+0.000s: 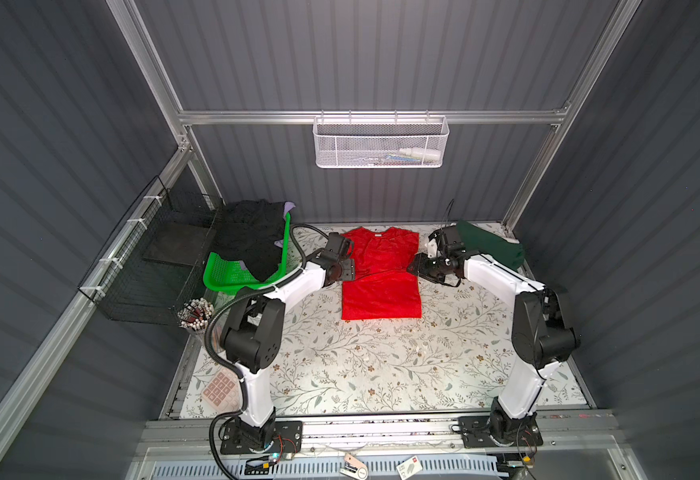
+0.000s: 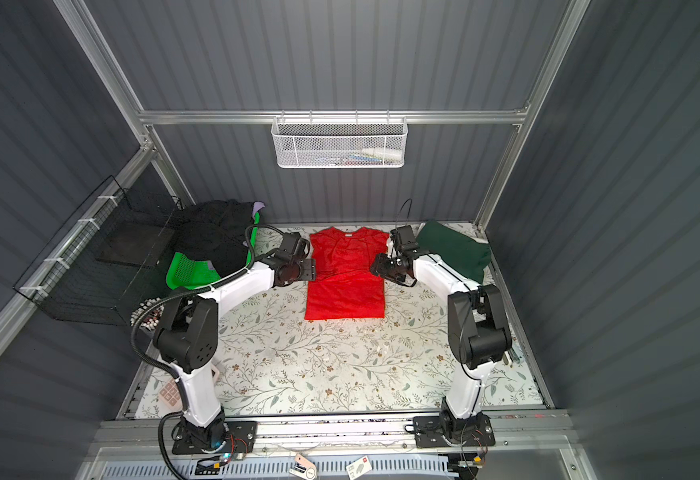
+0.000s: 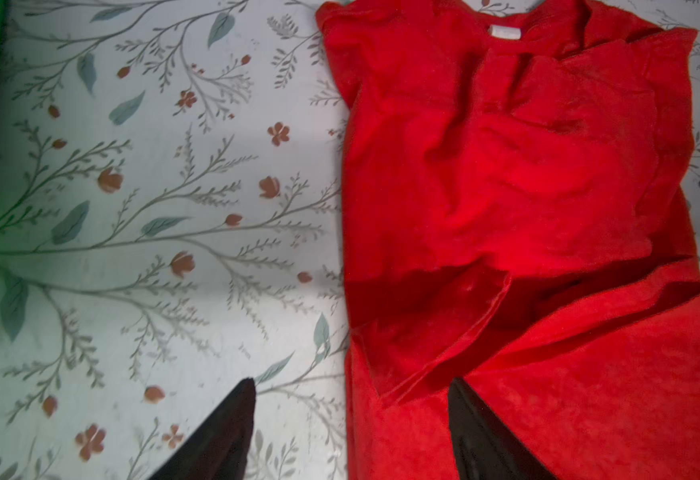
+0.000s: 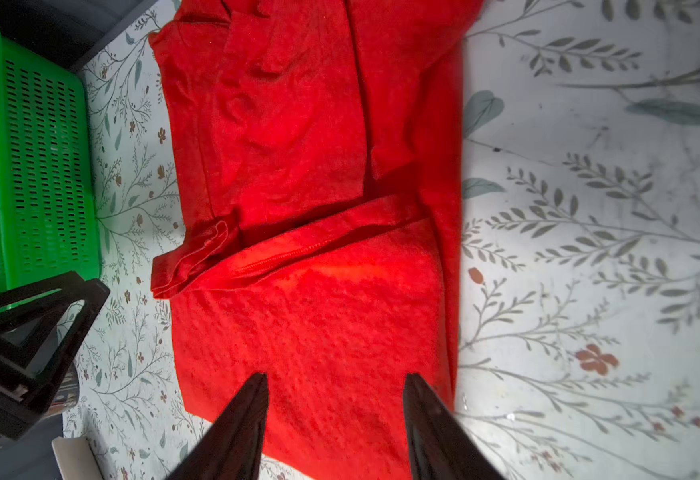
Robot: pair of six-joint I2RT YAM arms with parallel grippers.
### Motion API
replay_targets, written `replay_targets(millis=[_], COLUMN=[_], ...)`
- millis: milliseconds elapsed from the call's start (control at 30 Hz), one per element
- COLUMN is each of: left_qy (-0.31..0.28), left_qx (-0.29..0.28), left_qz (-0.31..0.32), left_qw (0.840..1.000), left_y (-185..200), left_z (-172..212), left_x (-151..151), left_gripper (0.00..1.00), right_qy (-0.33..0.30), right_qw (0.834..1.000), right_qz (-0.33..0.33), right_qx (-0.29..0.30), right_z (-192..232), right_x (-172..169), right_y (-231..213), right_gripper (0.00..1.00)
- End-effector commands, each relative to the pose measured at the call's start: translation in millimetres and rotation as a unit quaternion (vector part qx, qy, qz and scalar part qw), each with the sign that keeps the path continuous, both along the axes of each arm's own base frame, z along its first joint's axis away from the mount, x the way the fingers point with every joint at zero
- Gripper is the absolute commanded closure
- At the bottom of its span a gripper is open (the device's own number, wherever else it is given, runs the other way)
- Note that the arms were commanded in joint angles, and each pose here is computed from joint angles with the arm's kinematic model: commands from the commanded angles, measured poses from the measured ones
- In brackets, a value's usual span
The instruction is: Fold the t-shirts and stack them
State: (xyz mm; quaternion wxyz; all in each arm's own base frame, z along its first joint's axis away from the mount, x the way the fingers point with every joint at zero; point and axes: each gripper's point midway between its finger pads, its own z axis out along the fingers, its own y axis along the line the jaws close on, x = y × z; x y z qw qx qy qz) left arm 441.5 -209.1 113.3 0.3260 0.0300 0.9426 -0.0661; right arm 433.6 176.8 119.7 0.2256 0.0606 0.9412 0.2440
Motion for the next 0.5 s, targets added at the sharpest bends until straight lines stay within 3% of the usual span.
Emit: replay_targets(millis=[0,300,467], left_qy=[-0.014,0.019,0.037], left_qx=[-0.015,-0.054,-0.011], left_qz=[-0.016,-0.120,-0.151], left_qw=[1.000,0.991,0.988], left_y=[0,-36,-53], left_z=[16,-9,-28], left_x=[-13,-51,-42], left_gripper=[0.17,0.19,0.27], right_qy=[0.015,0.060,0.073], right_qw=[1.000,0.998,0.997], right_qz=[0.000,-0.010,-0.020], right_qx=[-0.017,0.000,0.011], right_z=[-4,-31,-41], right_x=[-20,-66,-83], right_y=[-11,-18,-20], right_gripper=[0.45,0.41,0.41])
